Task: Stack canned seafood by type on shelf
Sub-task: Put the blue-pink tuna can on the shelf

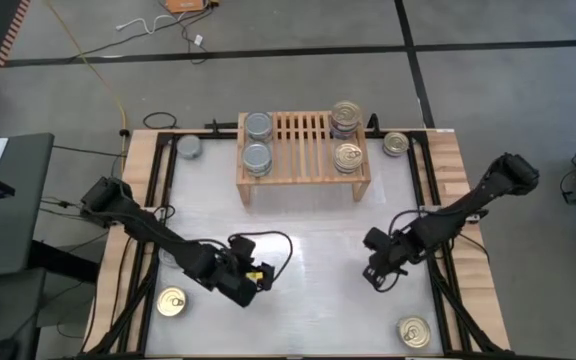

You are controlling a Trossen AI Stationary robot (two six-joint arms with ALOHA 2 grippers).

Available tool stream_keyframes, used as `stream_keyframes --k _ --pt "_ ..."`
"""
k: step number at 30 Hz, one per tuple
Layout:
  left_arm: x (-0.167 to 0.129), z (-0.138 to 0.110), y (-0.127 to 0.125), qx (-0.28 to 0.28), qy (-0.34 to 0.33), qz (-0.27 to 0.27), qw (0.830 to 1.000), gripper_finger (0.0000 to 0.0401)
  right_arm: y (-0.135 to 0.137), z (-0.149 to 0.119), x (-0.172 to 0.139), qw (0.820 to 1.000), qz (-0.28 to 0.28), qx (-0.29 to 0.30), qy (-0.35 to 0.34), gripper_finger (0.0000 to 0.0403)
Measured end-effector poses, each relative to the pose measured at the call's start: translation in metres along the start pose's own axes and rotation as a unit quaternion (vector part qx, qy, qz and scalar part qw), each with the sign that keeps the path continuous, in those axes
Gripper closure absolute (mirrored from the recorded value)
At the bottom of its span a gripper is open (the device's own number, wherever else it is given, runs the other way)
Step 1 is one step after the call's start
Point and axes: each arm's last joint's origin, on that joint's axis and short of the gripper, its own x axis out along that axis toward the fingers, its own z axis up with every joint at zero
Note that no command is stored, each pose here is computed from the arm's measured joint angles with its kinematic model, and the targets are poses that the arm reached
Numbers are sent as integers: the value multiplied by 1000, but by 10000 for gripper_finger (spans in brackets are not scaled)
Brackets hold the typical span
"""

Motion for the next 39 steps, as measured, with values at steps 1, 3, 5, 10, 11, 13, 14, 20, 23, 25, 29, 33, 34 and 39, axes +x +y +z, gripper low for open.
stream_keyframes --k 1,3,5,10,11,13,14,20,23,25,29,33,34,39 --pt "5 -4 2 5 7 -3 1000 75 2 -4 -2 1000 -1 4 9 326" --pt "13 -7 7 19 13 -13 1000 75 11 -11 -6 1000 -2 12 19 340" --pt "19 -7 11 37 12 -23 999 75 19 -18 -11 999 -16 22 28 352" --pt "22 -1 21 85 21 -20 996 75 40 -40 -25 995 -58 70 44 374" --pt "22 -1 24 97 24 -21 995 75 44 -45 -27 994 -62 84 46 376" --pt "20 0 29 126 32 -24 991 75 50 -57 -28 989 -68 114 66 380" --pt "20 0 30 138 32 -31 989 75 52 -64 -26 985 -74 129 83 381" --pt "10 5 43 190 39 -58 979 75 62 -111 -7 959 -116 208 155 379" --pt "6 8 51 196 41 -68 977 75 64 -131 -2 949 -121 240 164 379" --pt "4 9 59 197 47 -67 977 75 65 -139 -1 944 -124 258 166 379" --pt "0 11 73 198 57 -65 976 75 74 -149 9 940 -100 274 177 379" --pt "-2 12 82 187 57 -67 978 75 77 -153 29 939 -118 268 180 379" --pt "-2 12 84 185 57 -70 979 75 78 -154 31 937 -123 268 185 379" --pt "-2 12 87 184 57 -71 979 75 80 -150 44 937 -131 268 179 379"
